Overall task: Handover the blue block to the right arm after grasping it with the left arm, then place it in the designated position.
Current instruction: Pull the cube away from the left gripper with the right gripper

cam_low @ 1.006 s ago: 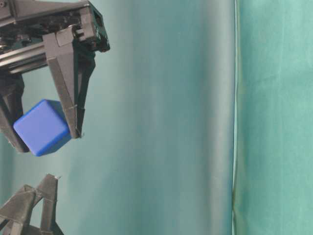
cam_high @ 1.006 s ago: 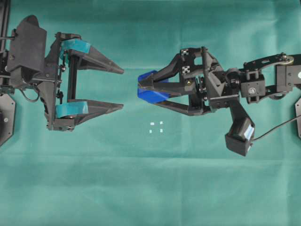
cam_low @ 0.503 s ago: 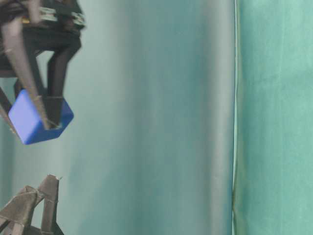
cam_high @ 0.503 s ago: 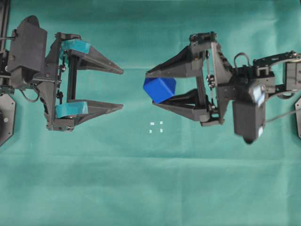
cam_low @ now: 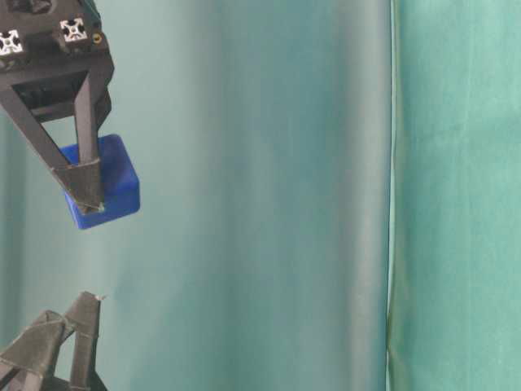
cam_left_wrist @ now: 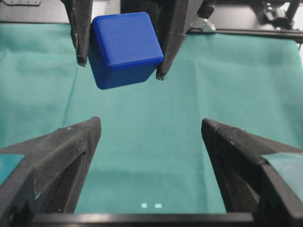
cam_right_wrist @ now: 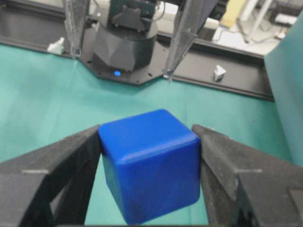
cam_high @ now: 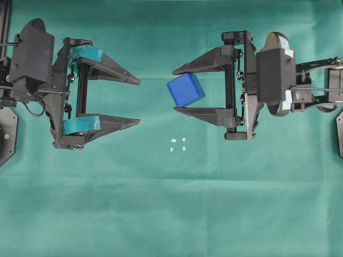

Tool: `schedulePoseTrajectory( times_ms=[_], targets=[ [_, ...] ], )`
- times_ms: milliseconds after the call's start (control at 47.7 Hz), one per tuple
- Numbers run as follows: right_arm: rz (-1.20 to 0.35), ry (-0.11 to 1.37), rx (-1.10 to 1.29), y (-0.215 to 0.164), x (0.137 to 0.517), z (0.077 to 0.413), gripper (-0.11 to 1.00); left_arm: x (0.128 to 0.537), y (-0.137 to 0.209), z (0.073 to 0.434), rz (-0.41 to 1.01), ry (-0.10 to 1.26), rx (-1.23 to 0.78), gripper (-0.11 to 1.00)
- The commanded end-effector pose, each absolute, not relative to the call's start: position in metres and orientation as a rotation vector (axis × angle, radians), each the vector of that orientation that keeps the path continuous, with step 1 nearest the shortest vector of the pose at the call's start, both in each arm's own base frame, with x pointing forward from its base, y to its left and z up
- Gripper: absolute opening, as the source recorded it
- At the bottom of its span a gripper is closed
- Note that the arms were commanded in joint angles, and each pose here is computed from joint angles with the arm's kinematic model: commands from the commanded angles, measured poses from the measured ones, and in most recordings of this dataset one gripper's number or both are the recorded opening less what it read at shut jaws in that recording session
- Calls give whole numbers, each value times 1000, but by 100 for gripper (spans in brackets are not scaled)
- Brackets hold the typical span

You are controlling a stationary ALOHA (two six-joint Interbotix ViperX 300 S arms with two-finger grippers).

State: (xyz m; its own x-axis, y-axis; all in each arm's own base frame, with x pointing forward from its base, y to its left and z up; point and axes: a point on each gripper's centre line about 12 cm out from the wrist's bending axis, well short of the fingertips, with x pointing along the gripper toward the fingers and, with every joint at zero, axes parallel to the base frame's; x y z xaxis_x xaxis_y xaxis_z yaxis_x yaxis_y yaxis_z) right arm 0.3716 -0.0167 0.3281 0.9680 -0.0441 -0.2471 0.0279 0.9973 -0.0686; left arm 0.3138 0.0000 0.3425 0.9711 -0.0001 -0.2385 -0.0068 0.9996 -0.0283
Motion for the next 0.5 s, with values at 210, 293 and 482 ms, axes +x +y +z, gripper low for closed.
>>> schedulePoseTrajectory(
  times_ms=[210, 293, 482],
  targets=[
    [-36, 209, -57, -15, 370, 344, 62, 314, -1, 352, 1, 213, -29, 100],
    [-37, 211, -57, -16, 370, 344, 62, 314, -1, 353, 0, 212, -29, 100],
    [-37, 209, -59, -16, 369, 345, 62, 314, -1, 352, 1, 213, -29, 100]
  ],
)
